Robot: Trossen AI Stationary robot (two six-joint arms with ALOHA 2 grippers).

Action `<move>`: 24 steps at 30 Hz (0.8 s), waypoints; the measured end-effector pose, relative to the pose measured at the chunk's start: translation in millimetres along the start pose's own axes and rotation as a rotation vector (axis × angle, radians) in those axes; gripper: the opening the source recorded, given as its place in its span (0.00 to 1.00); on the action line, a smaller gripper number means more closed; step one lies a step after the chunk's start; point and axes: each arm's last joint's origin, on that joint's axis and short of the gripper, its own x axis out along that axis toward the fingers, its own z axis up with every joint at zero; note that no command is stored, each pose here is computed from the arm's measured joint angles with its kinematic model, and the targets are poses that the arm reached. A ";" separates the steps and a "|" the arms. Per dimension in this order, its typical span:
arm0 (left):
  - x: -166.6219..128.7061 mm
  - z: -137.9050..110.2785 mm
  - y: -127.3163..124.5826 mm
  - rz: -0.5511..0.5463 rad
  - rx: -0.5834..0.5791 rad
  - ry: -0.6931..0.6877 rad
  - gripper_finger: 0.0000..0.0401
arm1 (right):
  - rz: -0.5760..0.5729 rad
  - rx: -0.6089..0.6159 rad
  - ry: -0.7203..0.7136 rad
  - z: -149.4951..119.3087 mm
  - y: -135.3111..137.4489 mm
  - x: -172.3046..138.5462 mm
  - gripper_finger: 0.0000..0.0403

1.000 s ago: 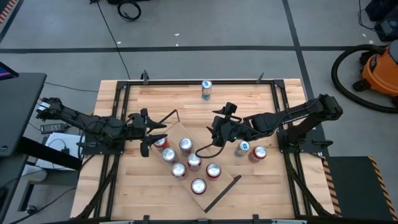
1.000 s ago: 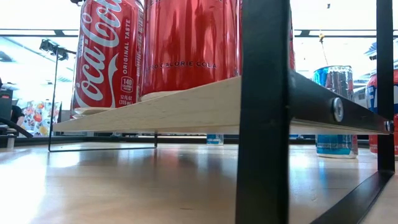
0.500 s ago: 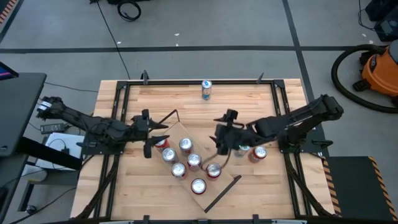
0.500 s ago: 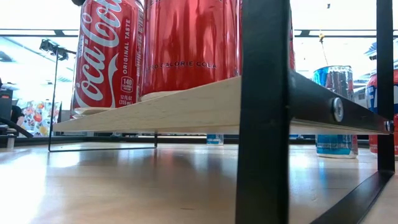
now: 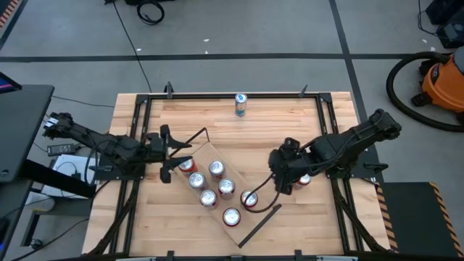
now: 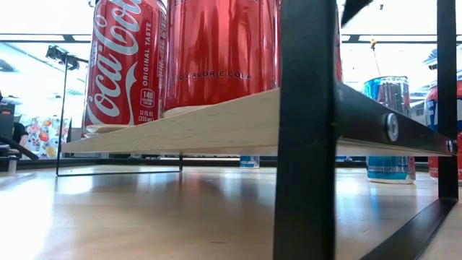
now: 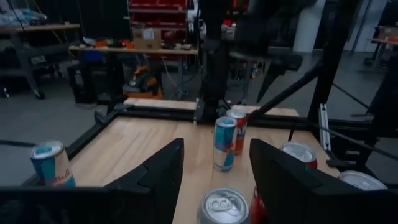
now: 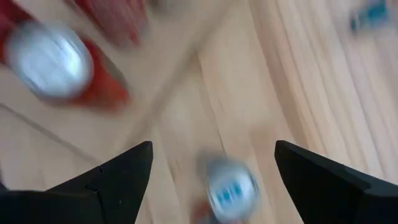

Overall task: Place canned beverage on shelf
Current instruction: Put the orange soda can on the shelf aligned with the other orange soda can

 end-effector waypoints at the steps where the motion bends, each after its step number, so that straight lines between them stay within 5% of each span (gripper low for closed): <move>1: -0.6 1.2 0.3 -0.001 0.003 -0.010 0.48 | -0.017 0.008 0.051 -5.4 -1.5 -0.3 0.86; 14: -1.5 4.7 1.2 0.004 0.074 -0.040 0.48 | -0.160 0.175 0.387 -51.9 -5.2 30.3 0.97; 24: -1.5 5.3 1.2 0.004 0.087 -0.046 0.48 | -0.143 0.236 0.411 -64.8 -10.7 40.5 0.99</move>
